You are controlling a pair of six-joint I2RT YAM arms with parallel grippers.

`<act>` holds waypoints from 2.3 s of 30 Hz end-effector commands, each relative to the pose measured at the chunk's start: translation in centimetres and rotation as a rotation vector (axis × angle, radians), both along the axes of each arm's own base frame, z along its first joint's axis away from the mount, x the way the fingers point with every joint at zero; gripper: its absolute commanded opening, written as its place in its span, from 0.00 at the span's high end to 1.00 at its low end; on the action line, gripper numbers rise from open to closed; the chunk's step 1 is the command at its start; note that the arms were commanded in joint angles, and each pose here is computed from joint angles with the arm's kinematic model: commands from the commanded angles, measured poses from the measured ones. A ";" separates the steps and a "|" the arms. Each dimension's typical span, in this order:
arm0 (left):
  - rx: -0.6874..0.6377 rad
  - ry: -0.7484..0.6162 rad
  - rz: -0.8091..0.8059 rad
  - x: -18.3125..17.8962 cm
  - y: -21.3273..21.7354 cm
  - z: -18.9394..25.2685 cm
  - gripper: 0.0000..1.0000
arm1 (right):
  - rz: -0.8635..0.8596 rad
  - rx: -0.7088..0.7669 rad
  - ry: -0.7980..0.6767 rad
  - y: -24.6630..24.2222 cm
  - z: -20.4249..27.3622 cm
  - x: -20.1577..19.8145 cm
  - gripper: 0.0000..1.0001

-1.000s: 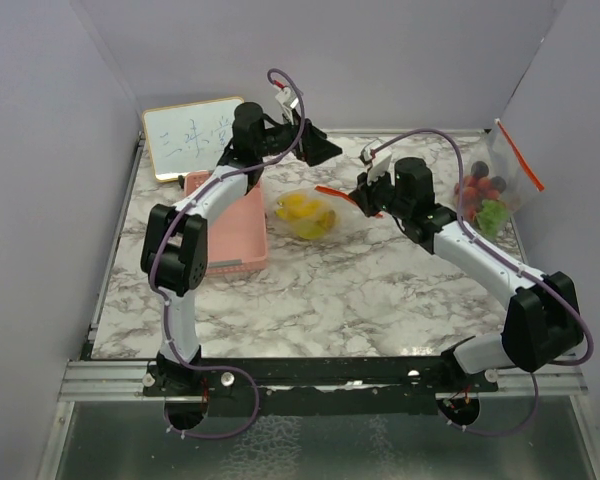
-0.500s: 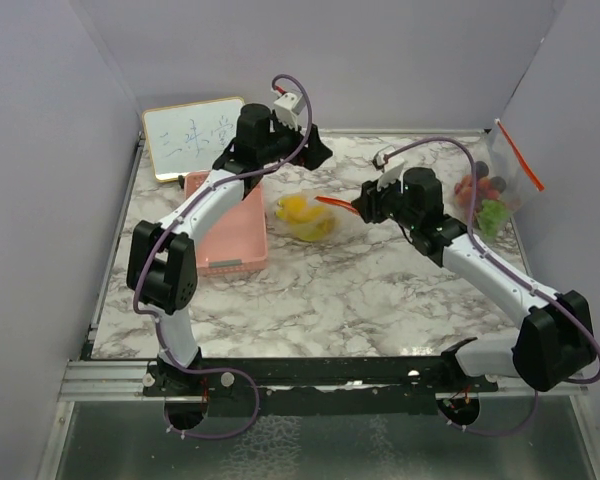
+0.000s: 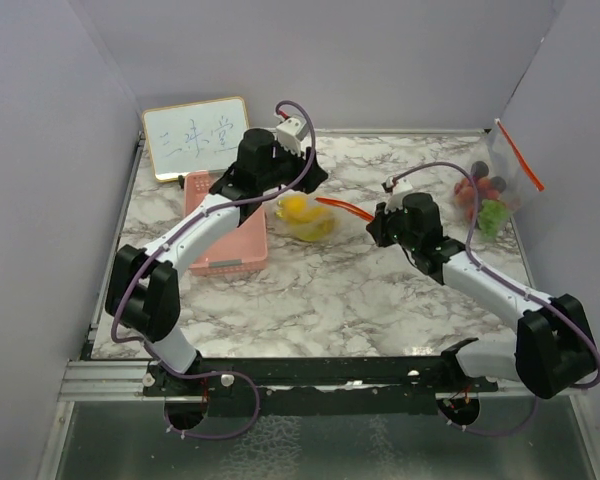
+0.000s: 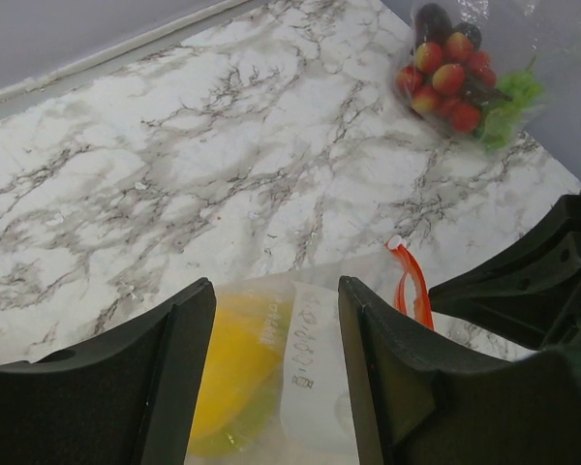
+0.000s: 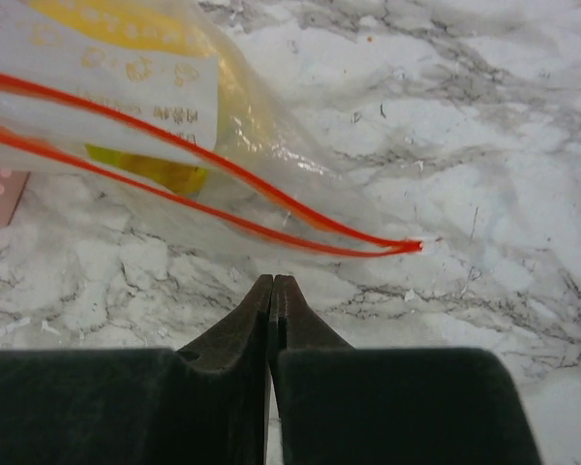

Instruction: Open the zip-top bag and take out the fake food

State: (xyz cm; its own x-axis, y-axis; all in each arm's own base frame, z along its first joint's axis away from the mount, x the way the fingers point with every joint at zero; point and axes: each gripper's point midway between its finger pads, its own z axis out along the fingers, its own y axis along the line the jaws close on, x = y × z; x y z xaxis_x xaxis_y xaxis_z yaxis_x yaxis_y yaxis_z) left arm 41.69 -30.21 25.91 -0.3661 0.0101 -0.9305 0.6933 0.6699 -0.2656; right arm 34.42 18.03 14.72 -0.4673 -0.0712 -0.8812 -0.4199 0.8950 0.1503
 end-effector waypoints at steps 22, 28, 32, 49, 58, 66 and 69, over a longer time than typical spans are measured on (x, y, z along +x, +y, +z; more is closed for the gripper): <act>0.042 0.069 -0.059 -9.8 -1.8 -6.1 0.51 | -0.118 0.110 -0.054 -1.6 1.4 -1.0 0.74; 0.068 0.089 -0.119 -12.4 -2.5 -8.0 0.51 | -0.125 0.160 0.009 -1.8 -0.7 -3.1 0.75; 0.082 0.103 -0.107 -12.8 -2.3 -9.3 0.51 | -0.126 0.216 0.028 -1.9 -1.2 -4.8 0.75; 0.043 0.029 -0.010 -11.5 -1.3 -6.6 0.20 | 0.002 0.644 0.201 1.2 1.1 -12.3 0.53; 0.029 -0.002 0.011 -11.2 -1.2 -5.5 0.05 | -0.026 0.697 0.312 1.3 -3.8 -13.8 0.44; 0.040 -0.004 0.012 -11.2 -1.3 -6.0 0.04 | -0.009 0.719 0.338 2.2 -4.9 -13.0 0.44; 0.046 -0.005 0.008 -11.4 -1.4 -6.2 0.04 | -0.019 0.709 0.338 2.3 -5.2 -12.5 0.44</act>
